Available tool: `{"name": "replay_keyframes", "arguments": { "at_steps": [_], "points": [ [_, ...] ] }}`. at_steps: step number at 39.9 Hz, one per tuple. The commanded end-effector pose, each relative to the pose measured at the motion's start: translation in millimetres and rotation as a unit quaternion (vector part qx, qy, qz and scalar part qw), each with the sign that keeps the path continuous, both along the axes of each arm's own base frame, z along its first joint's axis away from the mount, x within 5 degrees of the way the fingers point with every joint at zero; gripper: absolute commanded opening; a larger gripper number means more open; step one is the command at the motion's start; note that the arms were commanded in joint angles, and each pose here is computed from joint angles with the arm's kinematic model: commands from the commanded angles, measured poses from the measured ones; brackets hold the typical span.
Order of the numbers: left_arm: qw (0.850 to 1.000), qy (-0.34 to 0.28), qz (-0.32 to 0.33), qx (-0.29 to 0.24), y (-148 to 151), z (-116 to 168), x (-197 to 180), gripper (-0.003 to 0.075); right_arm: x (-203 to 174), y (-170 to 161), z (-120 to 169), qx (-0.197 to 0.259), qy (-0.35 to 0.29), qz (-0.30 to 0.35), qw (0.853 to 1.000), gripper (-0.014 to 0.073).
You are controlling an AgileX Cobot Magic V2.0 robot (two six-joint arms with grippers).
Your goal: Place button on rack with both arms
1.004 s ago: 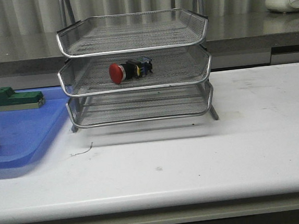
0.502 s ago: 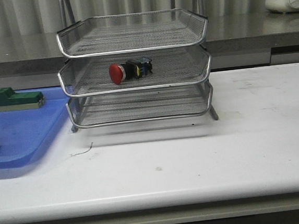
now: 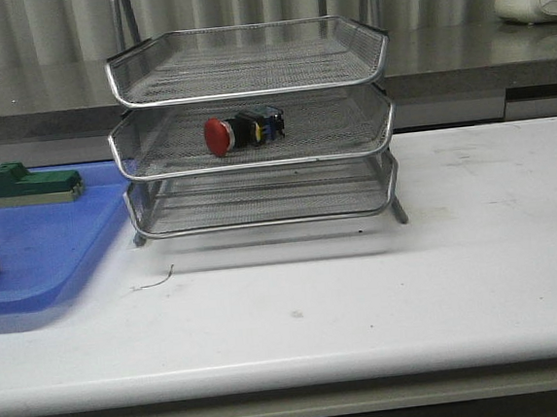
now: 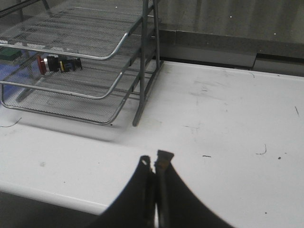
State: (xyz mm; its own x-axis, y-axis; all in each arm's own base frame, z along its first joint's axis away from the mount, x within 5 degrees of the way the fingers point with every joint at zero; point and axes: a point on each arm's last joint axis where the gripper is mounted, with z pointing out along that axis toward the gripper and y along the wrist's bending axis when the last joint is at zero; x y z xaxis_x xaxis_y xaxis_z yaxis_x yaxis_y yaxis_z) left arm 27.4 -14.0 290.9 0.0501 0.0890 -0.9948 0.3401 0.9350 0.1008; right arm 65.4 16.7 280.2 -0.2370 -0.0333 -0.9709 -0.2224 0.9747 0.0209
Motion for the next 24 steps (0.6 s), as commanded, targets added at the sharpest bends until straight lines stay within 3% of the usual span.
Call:
{"name": "replay_keyframes", "arguments": {
  "at_steps": [1,24],
  "points": [
    [0.999,-0.041,0.004,-0.027,1.1,15.1,-1.2,-0.0019,2.1,-0.9,14.3,0.012,-0.047,-0.008,0.999,-0.006],
    [0.999,-0.043,0.007,-0.023,1.3,13.5,-0.1,-0.0019,2.1,-0.9,14.3,0.012,-0.047,-0.008,0.999,-0.006]
  ]
}}
